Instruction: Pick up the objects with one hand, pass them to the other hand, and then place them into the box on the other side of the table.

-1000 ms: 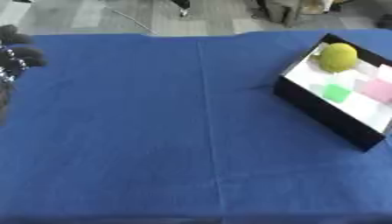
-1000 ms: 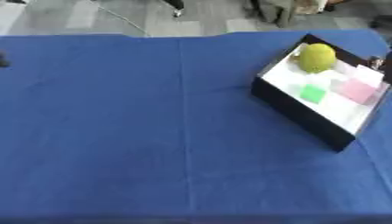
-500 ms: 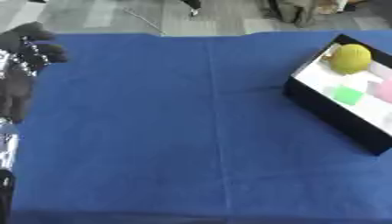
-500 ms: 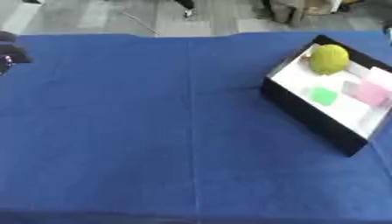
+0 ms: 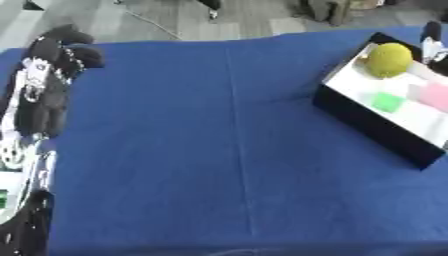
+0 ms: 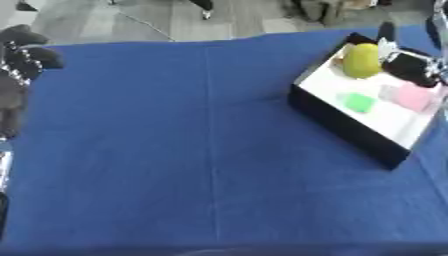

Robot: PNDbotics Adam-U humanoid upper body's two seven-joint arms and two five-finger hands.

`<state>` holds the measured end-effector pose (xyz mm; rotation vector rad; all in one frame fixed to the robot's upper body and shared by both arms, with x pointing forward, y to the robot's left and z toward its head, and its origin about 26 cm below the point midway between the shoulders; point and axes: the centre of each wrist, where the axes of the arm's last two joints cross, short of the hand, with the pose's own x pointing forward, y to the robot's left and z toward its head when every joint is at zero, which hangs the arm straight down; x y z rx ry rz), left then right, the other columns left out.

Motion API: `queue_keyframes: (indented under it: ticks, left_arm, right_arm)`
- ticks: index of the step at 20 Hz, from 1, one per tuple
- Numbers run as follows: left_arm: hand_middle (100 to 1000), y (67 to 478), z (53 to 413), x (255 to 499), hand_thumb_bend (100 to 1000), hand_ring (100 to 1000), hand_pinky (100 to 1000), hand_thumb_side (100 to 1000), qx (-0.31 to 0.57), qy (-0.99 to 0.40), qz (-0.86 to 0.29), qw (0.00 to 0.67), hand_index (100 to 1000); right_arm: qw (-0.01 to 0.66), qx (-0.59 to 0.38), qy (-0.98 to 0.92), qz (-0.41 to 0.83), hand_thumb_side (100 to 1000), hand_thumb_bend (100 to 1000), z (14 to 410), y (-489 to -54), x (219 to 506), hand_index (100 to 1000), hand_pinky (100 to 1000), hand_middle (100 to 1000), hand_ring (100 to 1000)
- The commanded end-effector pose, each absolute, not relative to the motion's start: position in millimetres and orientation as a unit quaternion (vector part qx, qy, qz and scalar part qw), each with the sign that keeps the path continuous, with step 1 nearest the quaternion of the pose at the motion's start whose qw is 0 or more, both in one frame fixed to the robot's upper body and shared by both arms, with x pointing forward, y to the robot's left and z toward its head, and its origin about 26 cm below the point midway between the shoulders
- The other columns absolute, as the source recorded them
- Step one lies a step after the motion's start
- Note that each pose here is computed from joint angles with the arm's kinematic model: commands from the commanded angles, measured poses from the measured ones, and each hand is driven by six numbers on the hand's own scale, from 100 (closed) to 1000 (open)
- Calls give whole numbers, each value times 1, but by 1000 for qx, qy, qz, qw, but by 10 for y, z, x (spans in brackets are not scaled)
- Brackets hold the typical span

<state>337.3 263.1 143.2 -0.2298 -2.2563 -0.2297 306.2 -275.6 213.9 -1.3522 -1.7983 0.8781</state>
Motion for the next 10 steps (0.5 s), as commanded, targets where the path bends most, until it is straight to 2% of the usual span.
queue_keyframes:
  ticks: [1,5,10]
  left_arm:
    - [678,2604,1479,3372,101,662,685,705,-77,-905,-91,408,804]
    - [678,2559,1441,3386,102,660,685,713,-67,-902,-91,417,802]
    - [675,2594,1329,3380,109,655,684,728,-52,-892,-77,442,797]
  right_arm:
    - [351,-475,-738,326,537,100,2012,-2534,3002,1000,848,769,934]
    - [363,-400,-782,311,530,100,1728,-2261,2934,1000,844,766,930]
    - [343,-335,-832,280,528,100,1608,-2062,2883,1000,840,761,924]
